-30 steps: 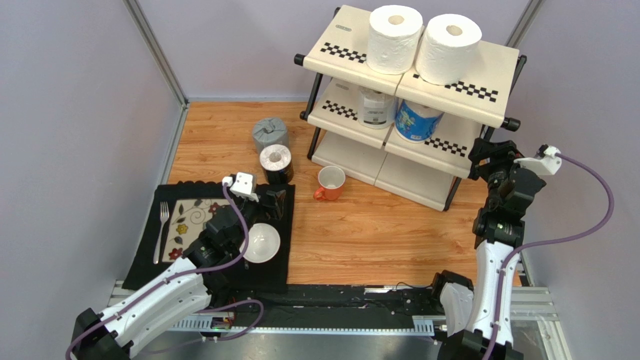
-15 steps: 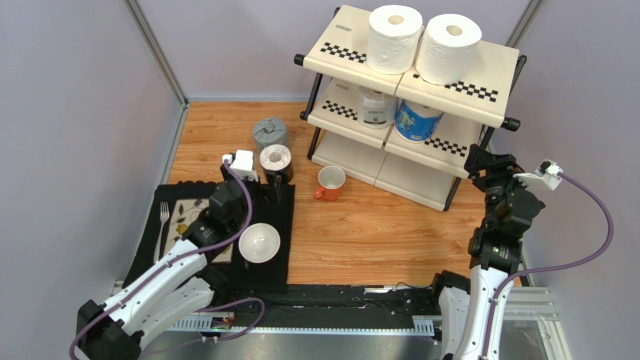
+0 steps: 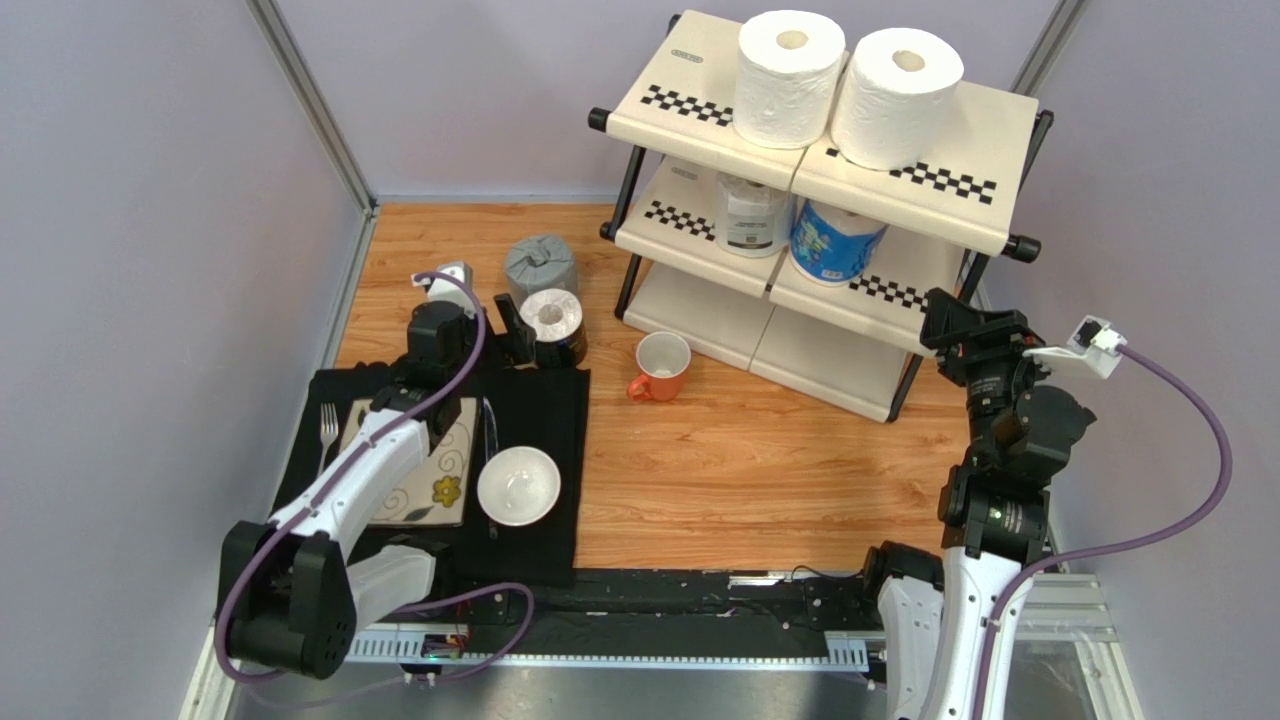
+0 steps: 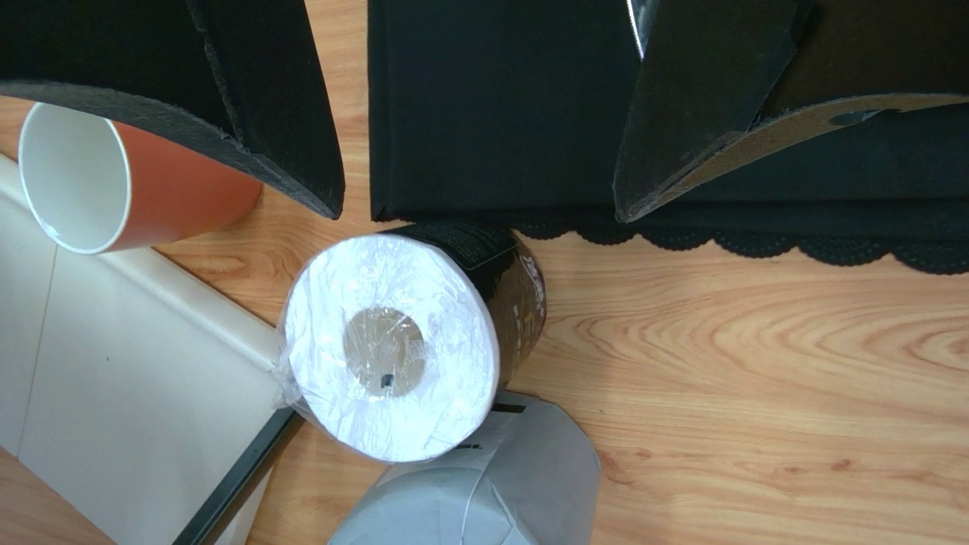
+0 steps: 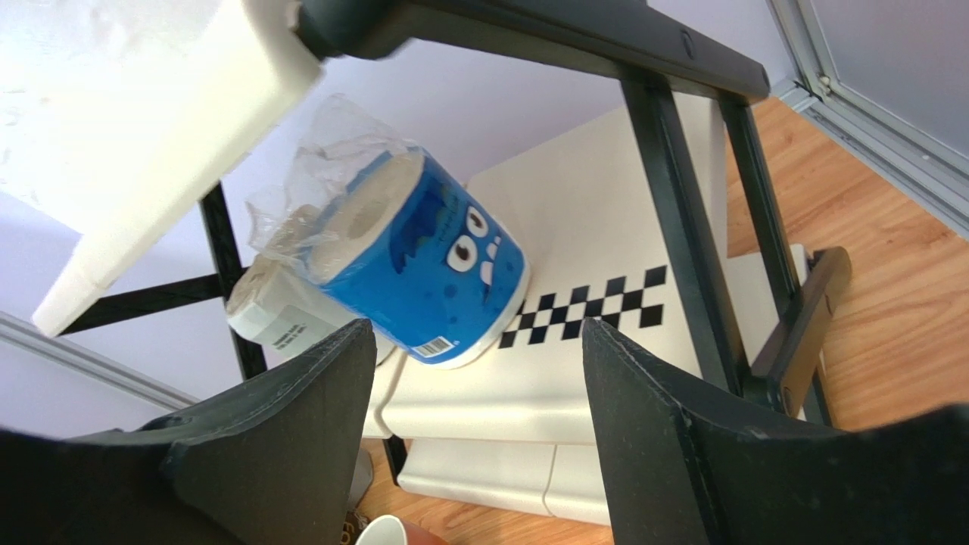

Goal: Place and organize the paper towels onto the shelf

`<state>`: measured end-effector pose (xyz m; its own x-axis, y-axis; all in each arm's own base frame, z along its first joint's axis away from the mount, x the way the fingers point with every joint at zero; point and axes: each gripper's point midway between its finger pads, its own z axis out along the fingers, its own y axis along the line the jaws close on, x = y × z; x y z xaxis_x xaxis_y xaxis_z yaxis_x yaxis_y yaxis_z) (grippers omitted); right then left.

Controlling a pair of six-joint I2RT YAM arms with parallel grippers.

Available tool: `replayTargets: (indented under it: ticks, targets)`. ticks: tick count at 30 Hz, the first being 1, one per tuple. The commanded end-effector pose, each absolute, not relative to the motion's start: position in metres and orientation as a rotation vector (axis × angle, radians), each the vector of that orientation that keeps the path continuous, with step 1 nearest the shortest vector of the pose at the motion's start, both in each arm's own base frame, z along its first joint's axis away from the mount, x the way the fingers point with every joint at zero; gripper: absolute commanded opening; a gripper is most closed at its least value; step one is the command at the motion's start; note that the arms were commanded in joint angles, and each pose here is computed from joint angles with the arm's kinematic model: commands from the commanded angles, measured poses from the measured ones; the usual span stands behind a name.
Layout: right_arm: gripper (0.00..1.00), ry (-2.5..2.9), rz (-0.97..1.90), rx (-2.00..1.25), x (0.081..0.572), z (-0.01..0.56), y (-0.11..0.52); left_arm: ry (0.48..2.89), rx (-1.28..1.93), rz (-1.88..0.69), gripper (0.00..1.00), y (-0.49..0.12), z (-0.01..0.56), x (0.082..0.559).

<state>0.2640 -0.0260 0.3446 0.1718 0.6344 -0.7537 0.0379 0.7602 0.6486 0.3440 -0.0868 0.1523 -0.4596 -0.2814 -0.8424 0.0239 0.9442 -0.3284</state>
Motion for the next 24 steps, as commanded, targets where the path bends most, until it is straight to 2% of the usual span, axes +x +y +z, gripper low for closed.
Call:
replayTargets:
  ticks: [1,8,18,24]
  targets:
    - [0.7,1.317,0.499,0.568,0.255,0.367,-0.015,1.943,-0.186,-0.504,0.96,-0.103,0.184,0.37]
    - [0.69,1.33,0.494,0.574,0.255,0.358,-0.015,1.939,-0.202,-0.562,0.96,-0.109,0.188,0.397]
    - [0.69,1.326,0.502,0.588,0.258,0.353,-0.015,2.055,-0.195,-0.489,0.85,-0.106,0.153,0.415]
    - [0.69,1.325,0.503,0.594,0.259,0.351,-0.016,2.114,-0.197,-0.437,0.83,-0.101,0.128,0.417]
